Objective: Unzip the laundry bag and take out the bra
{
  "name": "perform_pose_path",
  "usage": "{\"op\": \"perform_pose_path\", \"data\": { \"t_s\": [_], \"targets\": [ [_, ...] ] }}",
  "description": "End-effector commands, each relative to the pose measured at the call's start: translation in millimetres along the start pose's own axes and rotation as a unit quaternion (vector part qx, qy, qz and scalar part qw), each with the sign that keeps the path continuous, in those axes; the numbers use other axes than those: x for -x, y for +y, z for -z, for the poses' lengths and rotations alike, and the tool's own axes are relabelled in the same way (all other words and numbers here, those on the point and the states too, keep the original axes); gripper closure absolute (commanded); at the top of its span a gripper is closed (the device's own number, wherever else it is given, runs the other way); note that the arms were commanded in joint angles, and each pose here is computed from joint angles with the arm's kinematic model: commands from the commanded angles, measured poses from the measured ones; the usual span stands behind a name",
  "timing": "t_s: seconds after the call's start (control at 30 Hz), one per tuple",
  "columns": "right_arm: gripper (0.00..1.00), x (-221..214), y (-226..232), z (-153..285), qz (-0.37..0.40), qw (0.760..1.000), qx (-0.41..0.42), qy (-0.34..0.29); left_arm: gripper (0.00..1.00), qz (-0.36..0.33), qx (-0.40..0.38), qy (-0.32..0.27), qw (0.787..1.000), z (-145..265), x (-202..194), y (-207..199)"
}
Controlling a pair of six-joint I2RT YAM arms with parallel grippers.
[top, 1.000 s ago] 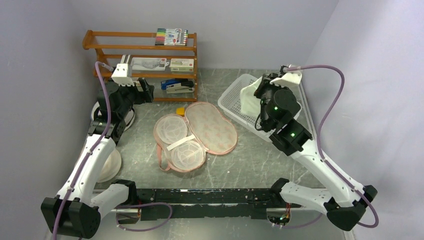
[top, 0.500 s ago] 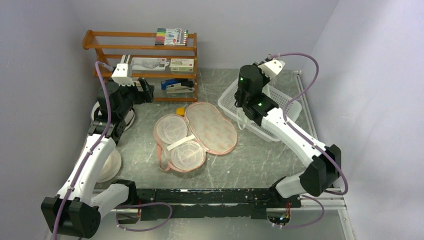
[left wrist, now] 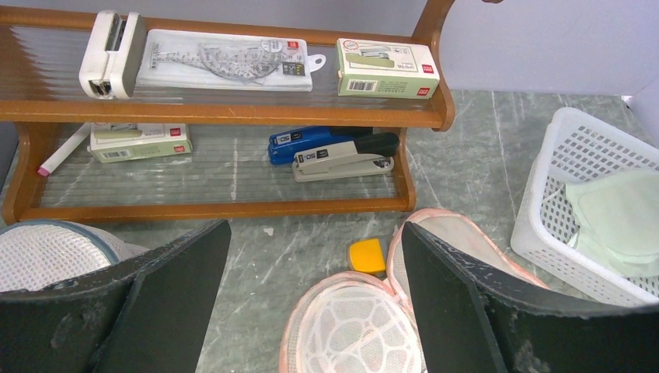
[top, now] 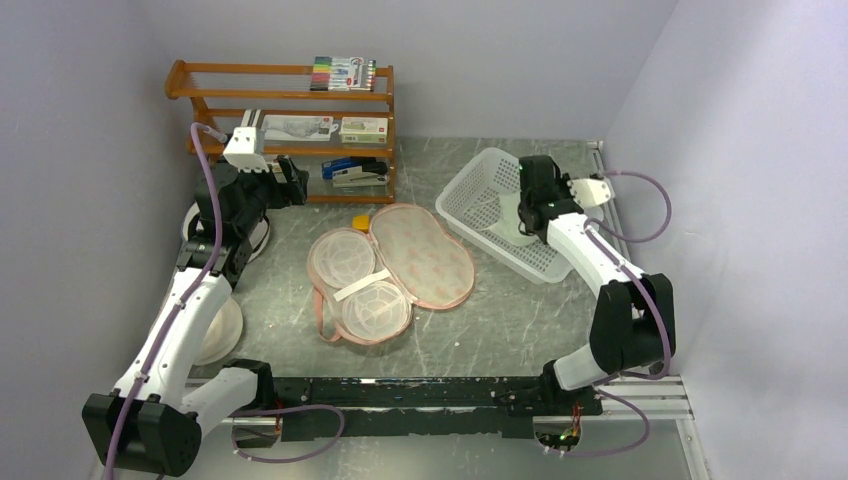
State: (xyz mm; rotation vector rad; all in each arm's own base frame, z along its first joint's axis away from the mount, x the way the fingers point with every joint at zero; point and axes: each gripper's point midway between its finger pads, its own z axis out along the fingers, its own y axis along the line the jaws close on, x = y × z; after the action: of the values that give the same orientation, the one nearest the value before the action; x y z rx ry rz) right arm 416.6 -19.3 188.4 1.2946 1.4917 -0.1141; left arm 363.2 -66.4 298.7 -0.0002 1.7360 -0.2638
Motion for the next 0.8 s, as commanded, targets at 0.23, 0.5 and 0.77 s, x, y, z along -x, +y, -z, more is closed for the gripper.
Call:
{"op": "perform_pose_path", "data": {
  "t_s": [0.23, 0.5, 0.77],
  "targets": [
    [1.0, 9.2, -87.9, -38.6, 0.022, 0.995, -0.099, -0.007, 0.08, 0.005, -0.018, -0.016, 1.0, -0.1, 16.5, -6.5],
    [0.85, 42.2, -94.6, -37.2, 0.049, 0.992, -0.11, -0.031, 0.07, 0.004, -0.017, -0.015, 1.0, -0.2, 16.2, -6.3],
    [0.41, 83.6, -59.4, -0.8, 0.066, 0.997, -0.008, -0.029, 0.07, 0.004, -0.026, -0.017, 1.0, 0.0, 16.5, -9.1]
  ]
}}
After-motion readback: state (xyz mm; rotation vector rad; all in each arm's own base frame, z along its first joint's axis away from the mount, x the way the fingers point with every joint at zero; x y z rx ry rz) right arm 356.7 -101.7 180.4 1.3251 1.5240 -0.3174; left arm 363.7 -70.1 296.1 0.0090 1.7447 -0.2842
